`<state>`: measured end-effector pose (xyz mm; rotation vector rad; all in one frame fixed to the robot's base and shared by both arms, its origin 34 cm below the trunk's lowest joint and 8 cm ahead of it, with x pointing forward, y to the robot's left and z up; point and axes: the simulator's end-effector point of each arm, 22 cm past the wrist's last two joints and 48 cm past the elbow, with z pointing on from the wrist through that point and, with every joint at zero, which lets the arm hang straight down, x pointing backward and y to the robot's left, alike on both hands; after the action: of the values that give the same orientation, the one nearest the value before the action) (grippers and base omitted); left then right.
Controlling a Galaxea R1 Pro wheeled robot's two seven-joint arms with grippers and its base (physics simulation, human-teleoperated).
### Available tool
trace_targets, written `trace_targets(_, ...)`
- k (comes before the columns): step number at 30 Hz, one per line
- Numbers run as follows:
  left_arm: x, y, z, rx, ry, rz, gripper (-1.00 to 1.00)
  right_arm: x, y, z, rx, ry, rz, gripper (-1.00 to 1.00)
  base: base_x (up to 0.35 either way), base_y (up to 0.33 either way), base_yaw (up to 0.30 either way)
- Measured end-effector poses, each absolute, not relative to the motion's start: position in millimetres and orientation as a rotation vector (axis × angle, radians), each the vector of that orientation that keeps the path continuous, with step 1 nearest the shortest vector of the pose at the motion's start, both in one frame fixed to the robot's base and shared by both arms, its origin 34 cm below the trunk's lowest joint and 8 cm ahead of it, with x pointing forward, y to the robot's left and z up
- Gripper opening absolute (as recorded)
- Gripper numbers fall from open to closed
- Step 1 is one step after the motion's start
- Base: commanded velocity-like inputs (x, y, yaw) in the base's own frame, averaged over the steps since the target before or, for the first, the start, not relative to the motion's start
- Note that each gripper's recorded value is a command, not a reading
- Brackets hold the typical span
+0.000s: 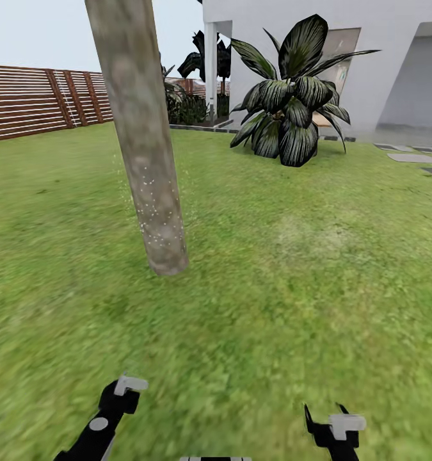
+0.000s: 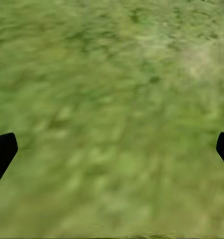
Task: In the garden, pick up the pesticide atomizer on the floor and spray pesticide onto both trees until each tree trunk is fully covered.
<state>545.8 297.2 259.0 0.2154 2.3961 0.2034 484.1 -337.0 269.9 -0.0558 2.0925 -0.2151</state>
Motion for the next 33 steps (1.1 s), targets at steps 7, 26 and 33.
trace_targets(7, 494, 318, 242, -0.093, 2.383, 0.189, -1.0, 469, -347, 263, -0.002, 2.117, -0.284, 1.0, 0.0, 0.0, 0.0)
trace_targets(26, 490, 321, 242, -0.095, 2.384, 0.194, -1.0, 463, -352, 260, 0.009, 2.129, -0.299, 1.0, 0.0, 0.0, -0.241)
trace_targets(33, 488, 318, 241, -0.092, 2.389, 0.191, -1.0, 463, -354, 260, 0.01, 2.129, -0.303, 1.0, 0.0, 0.0, -0.3)
